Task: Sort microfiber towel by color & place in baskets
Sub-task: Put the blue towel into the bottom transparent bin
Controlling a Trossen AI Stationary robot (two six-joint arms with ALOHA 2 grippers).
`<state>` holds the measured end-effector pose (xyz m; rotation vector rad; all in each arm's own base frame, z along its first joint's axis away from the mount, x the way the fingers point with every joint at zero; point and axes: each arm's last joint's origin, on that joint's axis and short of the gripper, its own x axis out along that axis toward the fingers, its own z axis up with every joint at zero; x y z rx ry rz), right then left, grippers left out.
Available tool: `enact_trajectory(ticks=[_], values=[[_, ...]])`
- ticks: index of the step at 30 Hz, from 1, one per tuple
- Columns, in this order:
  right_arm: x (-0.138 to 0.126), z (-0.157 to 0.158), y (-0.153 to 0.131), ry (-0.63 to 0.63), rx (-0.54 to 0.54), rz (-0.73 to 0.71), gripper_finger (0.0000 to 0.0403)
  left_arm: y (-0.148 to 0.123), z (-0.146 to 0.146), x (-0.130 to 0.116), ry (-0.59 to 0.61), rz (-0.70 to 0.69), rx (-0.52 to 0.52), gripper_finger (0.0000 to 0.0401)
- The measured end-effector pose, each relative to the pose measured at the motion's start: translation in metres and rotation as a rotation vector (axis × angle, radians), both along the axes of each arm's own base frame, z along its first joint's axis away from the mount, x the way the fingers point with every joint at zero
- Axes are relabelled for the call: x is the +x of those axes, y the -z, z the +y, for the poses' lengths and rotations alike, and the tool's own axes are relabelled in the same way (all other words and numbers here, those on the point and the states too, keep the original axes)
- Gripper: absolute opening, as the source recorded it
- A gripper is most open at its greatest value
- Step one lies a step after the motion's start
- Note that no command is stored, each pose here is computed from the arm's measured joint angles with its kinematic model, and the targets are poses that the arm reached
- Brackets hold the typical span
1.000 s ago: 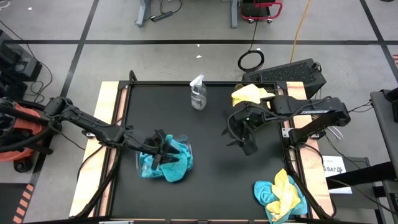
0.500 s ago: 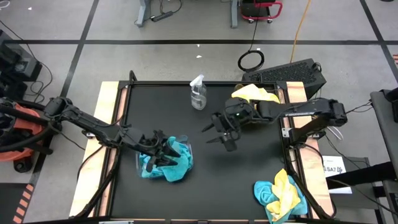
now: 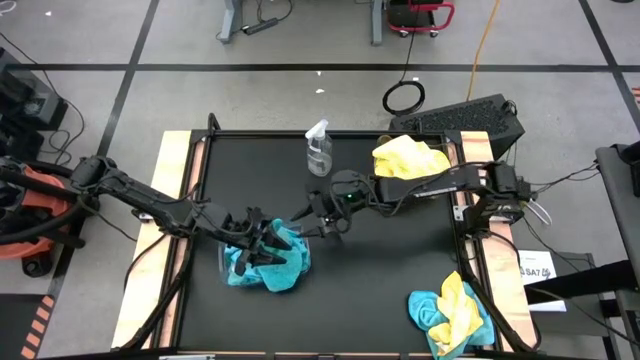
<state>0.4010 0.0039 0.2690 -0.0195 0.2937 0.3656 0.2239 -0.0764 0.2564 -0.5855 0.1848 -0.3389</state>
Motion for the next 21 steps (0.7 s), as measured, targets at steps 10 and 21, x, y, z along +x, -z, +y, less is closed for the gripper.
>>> enact_trajectory(ticks=[10,21], values=[[0.020,0.000,0.032,0.007,0.045,0.020,0.0210,-0.003,0.001,0.001,0.018,-0.026,-0.028,0.0219],[0.036,0.000,0.049,0.037,0.149,-0.074,0.0210,-0.008,0.010,0.003,0.005,-0.073,-0.036,0.0219]])
